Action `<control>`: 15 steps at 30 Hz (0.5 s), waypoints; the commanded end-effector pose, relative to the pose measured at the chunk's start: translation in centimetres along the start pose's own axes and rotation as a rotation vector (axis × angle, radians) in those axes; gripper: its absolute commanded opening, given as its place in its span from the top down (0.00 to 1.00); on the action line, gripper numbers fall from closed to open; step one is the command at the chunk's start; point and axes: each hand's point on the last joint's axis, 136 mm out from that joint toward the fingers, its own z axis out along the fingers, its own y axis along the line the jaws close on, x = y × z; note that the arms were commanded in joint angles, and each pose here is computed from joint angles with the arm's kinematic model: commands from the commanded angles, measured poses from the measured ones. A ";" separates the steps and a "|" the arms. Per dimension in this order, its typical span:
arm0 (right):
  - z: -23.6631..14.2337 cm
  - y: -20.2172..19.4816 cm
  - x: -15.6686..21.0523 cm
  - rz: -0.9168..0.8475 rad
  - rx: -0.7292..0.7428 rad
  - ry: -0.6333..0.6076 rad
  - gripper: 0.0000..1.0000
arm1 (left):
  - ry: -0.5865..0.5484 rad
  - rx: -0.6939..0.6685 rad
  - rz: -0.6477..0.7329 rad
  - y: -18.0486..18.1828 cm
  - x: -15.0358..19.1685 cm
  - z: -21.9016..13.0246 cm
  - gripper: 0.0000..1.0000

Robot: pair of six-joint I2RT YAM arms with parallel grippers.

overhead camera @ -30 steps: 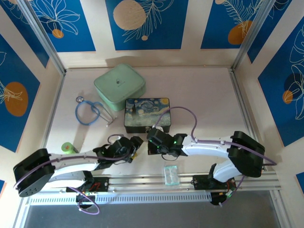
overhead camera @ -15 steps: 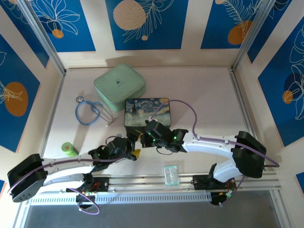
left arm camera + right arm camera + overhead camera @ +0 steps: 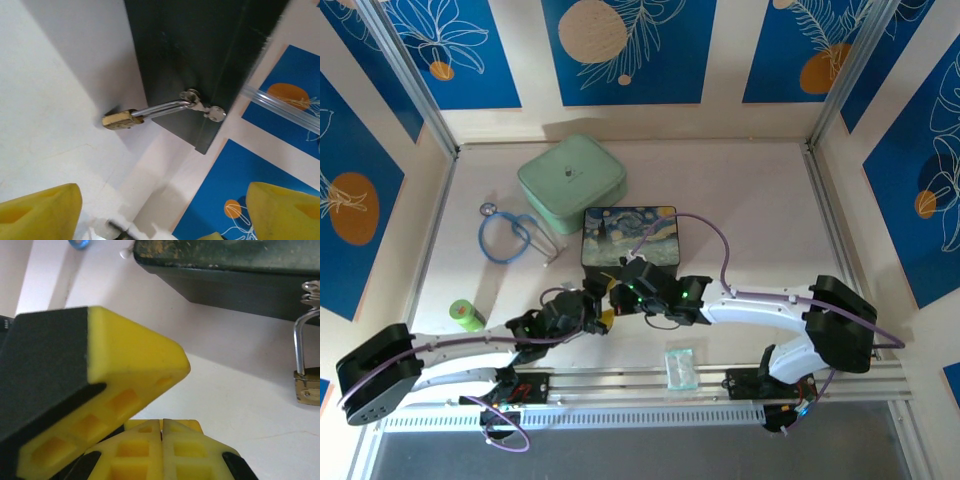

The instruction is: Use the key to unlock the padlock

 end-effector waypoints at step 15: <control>-1.2 2.3 -0.3 -0.026 -0.136 -0.044 0.98 | -0.012 0.093 -0.094 -1.6 -0.5 -1.1 0.40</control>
